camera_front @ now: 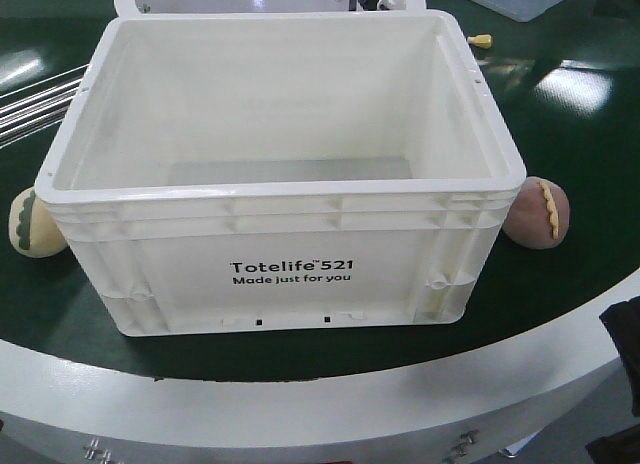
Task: Place moving items into box and shelve
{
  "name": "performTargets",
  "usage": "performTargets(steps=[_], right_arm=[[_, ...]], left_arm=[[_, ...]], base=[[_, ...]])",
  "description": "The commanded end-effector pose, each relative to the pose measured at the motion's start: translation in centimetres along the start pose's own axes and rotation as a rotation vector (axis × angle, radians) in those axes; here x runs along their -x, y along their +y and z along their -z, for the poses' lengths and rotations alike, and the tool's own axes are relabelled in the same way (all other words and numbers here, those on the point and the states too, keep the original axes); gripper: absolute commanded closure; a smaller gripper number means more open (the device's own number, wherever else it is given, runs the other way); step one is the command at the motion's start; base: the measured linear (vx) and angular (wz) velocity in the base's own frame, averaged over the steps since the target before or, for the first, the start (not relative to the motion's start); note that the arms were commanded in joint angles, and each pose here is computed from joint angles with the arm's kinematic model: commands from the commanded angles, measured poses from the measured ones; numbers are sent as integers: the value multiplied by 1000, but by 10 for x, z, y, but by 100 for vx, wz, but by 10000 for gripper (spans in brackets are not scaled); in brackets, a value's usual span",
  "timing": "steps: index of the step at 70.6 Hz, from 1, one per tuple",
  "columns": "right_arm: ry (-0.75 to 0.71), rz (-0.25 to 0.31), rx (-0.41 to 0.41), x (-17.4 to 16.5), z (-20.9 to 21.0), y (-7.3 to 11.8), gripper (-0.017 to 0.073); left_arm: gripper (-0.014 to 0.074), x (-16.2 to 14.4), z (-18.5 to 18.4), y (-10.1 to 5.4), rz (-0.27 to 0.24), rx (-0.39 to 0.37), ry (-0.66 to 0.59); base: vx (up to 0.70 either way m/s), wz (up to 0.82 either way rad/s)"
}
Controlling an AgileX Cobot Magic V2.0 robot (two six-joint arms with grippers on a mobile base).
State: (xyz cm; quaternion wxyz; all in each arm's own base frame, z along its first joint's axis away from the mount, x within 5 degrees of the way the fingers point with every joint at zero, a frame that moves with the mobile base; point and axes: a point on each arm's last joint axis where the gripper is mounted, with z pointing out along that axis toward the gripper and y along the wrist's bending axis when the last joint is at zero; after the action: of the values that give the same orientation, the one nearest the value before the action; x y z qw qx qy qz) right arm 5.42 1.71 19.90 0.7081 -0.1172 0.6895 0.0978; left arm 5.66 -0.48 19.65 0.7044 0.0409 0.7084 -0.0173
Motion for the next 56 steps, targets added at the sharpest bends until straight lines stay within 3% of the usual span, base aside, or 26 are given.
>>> performTargets(steps=[1, 34, 49, 56], right_arm=[[-82, 13, -3, 6, 1, 0, 574], [-97, 27, -3, 9, 1, 0, 574], [-135, 97, -13, 45, 5, -2, 574], [-101, 100, -12, 69, 0, -2, 574]], left_arm=[[619, 3, 0, 0, 10, -1, -67], [619, 6, 0, 0, 13, 1, -95], [619, 10, 0, 0, 127, -4, -117], [619, 27, -3, 1, 136, -5, -115]], base=[[0, 0], [0, 0], [0, 0], [0, 0]])
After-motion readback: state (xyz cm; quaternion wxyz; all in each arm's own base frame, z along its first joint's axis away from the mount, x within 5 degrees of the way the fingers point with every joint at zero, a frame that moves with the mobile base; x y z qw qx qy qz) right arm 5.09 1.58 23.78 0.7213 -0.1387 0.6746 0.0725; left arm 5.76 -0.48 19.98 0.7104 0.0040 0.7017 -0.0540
